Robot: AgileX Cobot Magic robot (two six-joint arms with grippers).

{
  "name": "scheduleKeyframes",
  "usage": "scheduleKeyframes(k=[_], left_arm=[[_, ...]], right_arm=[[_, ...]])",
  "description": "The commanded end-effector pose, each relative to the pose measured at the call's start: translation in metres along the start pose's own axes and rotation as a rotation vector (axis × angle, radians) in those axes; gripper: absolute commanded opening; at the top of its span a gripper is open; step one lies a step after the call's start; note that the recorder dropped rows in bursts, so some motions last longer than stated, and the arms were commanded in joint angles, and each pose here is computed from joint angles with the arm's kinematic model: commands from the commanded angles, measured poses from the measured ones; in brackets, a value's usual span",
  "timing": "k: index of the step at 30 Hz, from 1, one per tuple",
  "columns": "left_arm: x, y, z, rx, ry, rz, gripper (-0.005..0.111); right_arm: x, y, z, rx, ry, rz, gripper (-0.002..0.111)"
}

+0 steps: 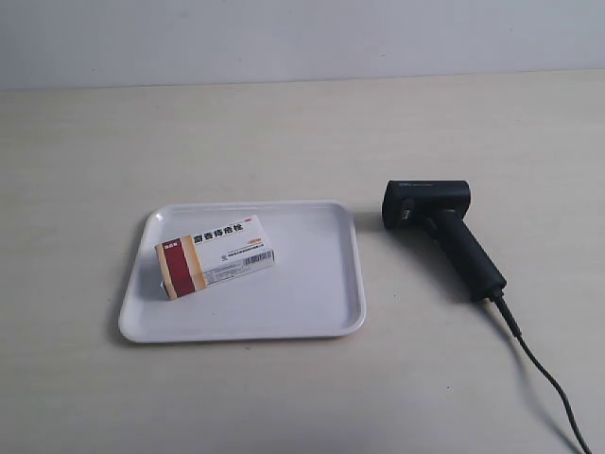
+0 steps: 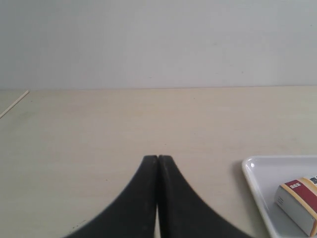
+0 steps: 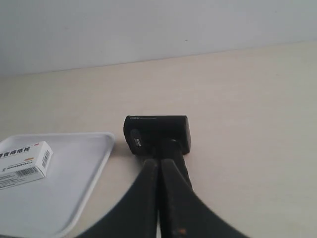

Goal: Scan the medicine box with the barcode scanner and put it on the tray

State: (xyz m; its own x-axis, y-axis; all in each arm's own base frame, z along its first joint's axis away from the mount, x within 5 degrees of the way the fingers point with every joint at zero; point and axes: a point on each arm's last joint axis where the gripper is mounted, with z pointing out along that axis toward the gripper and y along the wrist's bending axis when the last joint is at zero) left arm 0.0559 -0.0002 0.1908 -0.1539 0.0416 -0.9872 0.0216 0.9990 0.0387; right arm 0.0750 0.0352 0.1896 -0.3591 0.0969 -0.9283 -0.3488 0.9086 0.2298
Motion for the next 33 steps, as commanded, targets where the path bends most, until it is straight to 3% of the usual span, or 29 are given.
scheduleKeyframes(k=[1,9,17,25,33], left_arm=[[-0.001,0.000,-0.001,0.000,-0.013,-0.011,0.002],[-0.001,0.000,-0.001,0.000,-0.013,-0.011,0.002],[-0.001,0.000,-0.001,0.000,-0.013,-0.009,0.002],[-0.001,0.000,-0.001,0.000,-0.011,-0.010,0.002],[-0.001,0.000,-0.001,0.000,-0.011,-0.010,0.002]], right_arm=[[0.002,-0.001,-0.008,-0.009,-0.065,0.003,0.000],[-0.002,-0.001,-0.016,-0.013,-0.149,0.008,0.000],[-0.011,-0.014,-0.032,0.197,-0.358,0.040,0.000],[-0.006,-0.017,-0.031,0.270,-0.289,-0.077,0.000],[-0.005,-0.017,-0.031,0.271,-0.278,-0.076,0.000]])
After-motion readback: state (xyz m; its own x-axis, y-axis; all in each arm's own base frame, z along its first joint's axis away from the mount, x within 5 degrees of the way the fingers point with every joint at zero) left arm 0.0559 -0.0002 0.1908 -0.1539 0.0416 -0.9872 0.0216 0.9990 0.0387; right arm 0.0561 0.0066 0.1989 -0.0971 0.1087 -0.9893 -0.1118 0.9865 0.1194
